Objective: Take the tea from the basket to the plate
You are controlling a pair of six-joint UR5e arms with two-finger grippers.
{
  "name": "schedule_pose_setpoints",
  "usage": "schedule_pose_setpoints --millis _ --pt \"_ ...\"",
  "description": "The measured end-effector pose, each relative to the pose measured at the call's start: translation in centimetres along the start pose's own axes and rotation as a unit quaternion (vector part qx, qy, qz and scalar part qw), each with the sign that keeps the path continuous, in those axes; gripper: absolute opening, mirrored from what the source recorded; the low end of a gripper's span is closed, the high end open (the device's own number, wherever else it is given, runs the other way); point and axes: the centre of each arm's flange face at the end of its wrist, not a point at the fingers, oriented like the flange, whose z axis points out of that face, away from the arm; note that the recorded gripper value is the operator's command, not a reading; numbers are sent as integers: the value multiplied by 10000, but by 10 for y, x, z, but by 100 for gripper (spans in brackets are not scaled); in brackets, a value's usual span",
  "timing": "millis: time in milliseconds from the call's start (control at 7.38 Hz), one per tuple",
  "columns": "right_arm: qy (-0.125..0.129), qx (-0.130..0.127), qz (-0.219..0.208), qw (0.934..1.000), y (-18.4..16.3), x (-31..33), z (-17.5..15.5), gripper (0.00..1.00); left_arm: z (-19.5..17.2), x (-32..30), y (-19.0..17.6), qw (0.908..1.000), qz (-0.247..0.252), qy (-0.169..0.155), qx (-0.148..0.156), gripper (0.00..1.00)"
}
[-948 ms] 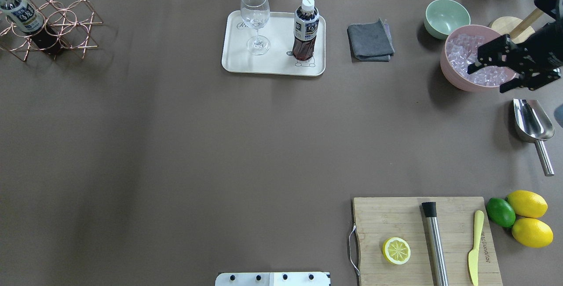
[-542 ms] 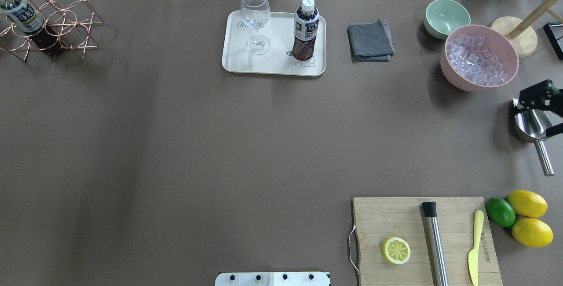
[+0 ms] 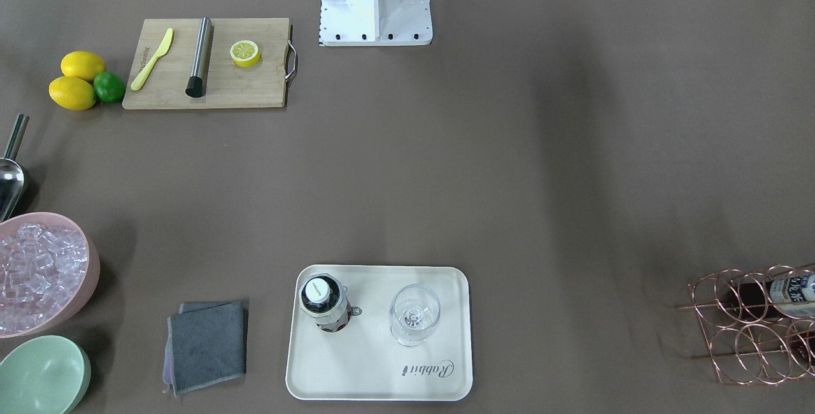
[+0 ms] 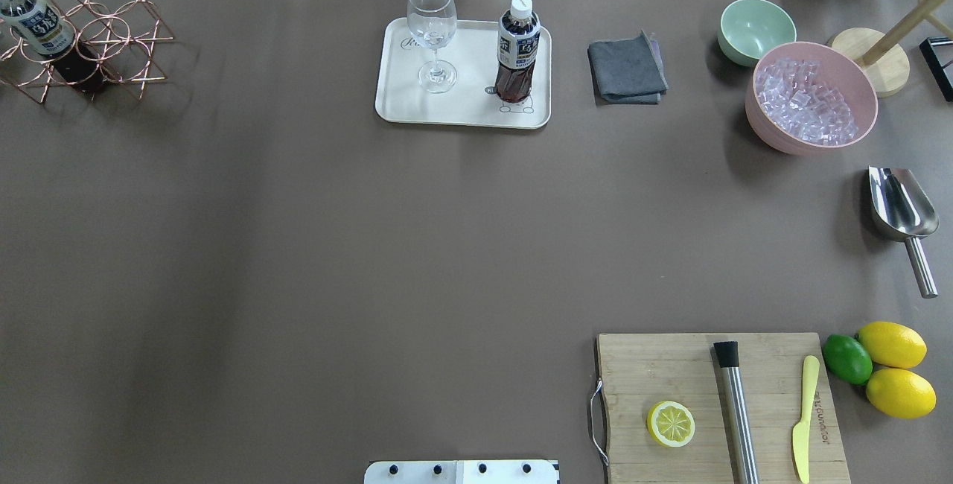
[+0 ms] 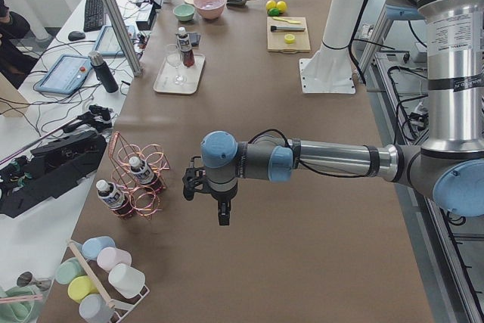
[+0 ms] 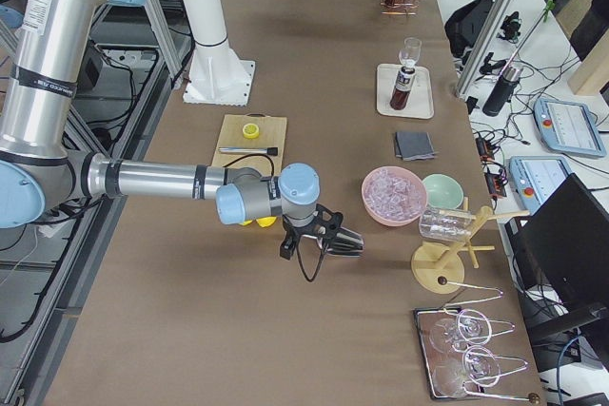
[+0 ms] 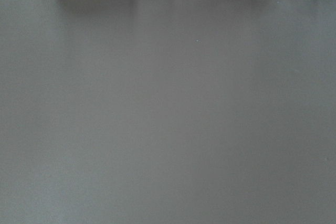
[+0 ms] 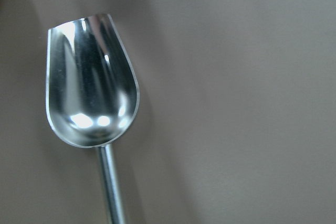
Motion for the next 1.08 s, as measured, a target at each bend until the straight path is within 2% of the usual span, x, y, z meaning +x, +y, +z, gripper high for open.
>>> schedule_pose_setpoints --millis 271,542,677,812,1083 --pt "161 89 -72 9998 3 48 -5 100 -4 4 1 10000 35 5 40 98" --pt "298 11 206 9993 -5 53 -14 100 -4 4 1 10000 28 1 31 98" --pt "345 41 212 9992 -9 52 -20 100 -2 3 2 10000 21 -3 17 98" --pt "401 79 7 9992 -11 51 -23 100 -1 2 2 10000 21 -2 10 98" --pt "558 133 -816 9950 -14 52 -27 100 -1 1 2 10000 37 -3 9 98"
